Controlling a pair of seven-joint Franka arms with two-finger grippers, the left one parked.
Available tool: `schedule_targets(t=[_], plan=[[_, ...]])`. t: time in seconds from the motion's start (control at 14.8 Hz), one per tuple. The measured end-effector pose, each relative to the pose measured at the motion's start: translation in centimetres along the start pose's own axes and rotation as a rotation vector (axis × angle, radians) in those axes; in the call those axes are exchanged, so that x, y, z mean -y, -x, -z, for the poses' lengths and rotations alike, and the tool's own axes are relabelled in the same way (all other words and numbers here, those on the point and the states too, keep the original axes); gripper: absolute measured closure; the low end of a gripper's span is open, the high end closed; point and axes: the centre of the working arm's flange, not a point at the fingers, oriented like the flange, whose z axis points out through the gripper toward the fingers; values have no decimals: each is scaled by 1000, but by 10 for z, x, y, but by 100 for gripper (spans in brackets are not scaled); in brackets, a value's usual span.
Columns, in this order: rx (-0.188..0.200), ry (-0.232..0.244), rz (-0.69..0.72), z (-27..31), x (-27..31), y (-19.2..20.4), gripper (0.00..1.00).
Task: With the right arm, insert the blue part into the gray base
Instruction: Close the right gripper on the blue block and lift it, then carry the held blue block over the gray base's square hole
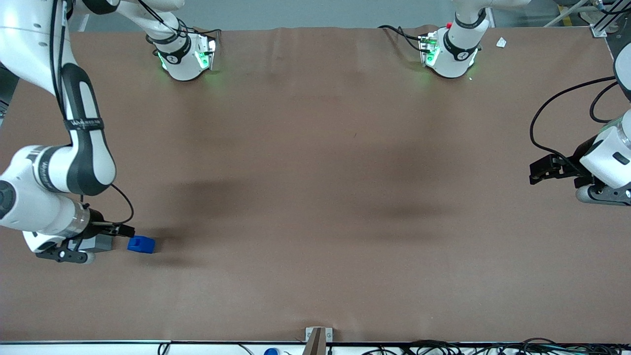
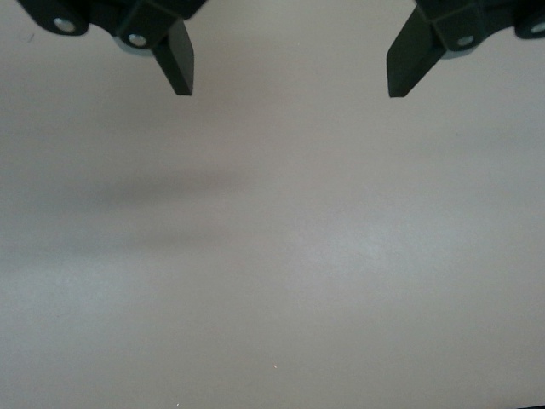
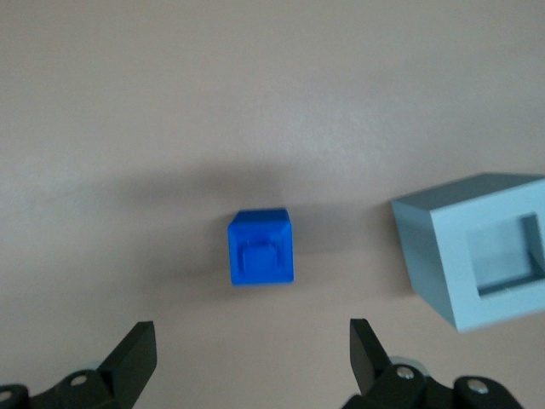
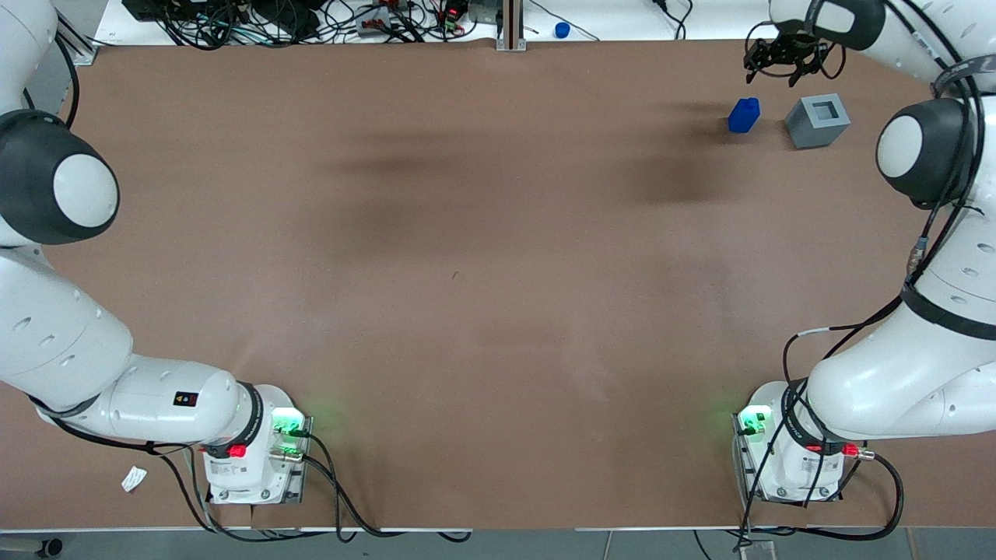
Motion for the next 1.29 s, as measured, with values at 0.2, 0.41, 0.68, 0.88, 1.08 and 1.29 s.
schedule_targets(t=[0.2,0.41,0.68,0.88,1.08,1.29], plan=[[-28,3,0,-28,0,-6,0],[-44,4,1,-50,0,-9,0],[-26,8,2,-74,1,-8,0],[-26,9,2,-84,1,-8,3],[-20,11,2,-91,0,-6,35],[-20,10,2,-92,0,-6,49]])
